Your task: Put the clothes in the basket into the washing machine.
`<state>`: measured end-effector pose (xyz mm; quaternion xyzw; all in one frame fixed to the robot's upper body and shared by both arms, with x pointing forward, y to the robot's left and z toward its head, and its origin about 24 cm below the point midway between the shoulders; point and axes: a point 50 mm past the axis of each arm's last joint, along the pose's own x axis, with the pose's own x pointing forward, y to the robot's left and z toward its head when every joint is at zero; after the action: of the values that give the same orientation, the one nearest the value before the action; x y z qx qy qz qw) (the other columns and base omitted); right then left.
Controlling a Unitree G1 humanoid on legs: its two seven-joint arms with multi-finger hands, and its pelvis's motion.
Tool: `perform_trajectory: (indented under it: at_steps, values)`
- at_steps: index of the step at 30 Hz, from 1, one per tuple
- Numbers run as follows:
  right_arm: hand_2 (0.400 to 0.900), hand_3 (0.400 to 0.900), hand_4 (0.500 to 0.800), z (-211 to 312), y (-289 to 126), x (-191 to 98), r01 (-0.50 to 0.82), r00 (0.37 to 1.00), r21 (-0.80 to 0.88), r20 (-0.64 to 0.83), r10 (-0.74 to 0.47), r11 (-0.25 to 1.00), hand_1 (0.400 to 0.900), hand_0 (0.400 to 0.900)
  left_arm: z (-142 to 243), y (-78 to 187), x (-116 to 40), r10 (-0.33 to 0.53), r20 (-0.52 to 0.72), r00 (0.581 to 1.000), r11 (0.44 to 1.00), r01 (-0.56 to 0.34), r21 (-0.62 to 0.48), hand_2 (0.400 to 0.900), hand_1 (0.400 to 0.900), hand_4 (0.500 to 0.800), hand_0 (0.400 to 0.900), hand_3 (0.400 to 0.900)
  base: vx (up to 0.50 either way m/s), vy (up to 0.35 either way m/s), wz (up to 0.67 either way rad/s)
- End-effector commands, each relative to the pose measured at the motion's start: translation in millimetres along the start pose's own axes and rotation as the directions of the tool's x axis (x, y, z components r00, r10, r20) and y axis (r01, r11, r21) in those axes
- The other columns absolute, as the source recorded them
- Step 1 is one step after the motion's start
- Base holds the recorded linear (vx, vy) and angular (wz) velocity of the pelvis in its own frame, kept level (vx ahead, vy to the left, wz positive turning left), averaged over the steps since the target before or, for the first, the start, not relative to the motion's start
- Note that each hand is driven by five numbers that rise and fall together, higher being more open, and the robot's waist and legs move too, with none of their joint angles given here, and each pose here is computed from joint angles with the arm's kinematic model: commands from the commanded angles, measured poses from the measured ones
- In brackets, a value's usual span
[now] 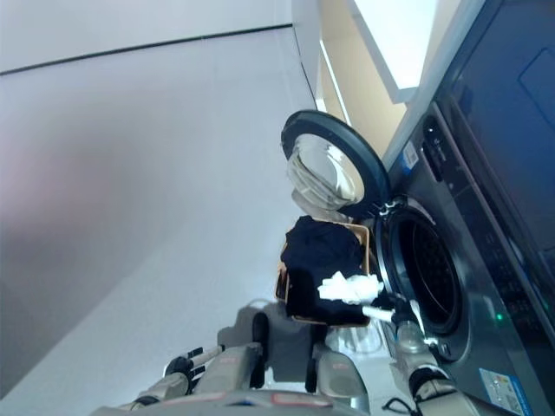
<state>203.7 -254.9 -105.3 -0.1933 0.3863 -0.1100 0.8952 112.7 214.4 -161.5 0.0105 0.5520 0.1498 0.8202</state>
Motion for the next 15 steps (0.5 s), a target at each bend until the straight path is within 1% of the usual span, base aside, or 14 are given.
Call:
perform_trajectory:
  at_steps: [1,8,11,15]
  values:
    - [0.900,0.900,0.800,39,-2,4,0.013,0.987,-0.082,0.160,0.001,0.997,0.900,0.900,10,13,1.2,0.051,0.047,0.998,0.997,-0.054,0.057,0.900,0.900,0.800,0.900,0.900,0.020,0.067,-0.15]
    - [0.900,0.900,0.800,82,-2,10,0.074,0.966,-0.137,0.257,-0.037,0.988,0.900,0.900,48,11,2.0,0.066,0.163,0.984,0.996,-0.074,0.043,0.900,0.900,0.800,0.900,0.900,-0.002,0.061,-0.04]
    - [0.900,0.900,0.800,106,-15,12,0.203,0.933,-0.220,0.340,-0.120,0.954,0.900,0.900,68,5,0.3,0.073,0.235,0.969,0.995,-0.086,0.043,0.900,0.900,0.800,0.900,0.900,-0.038,0.039,0.03]
    - [0.900,0.900,0.800,140,-42,13,0.372,0.871,-0.262,0.430,-0.238,0.890,0.900,0.900,96,-2,-4.2,0.086,0.334,0.939,0.995,-0.095,0.011,0.900,0.900,0.800,0.900,0.900,-0.049,0.027,0.03]
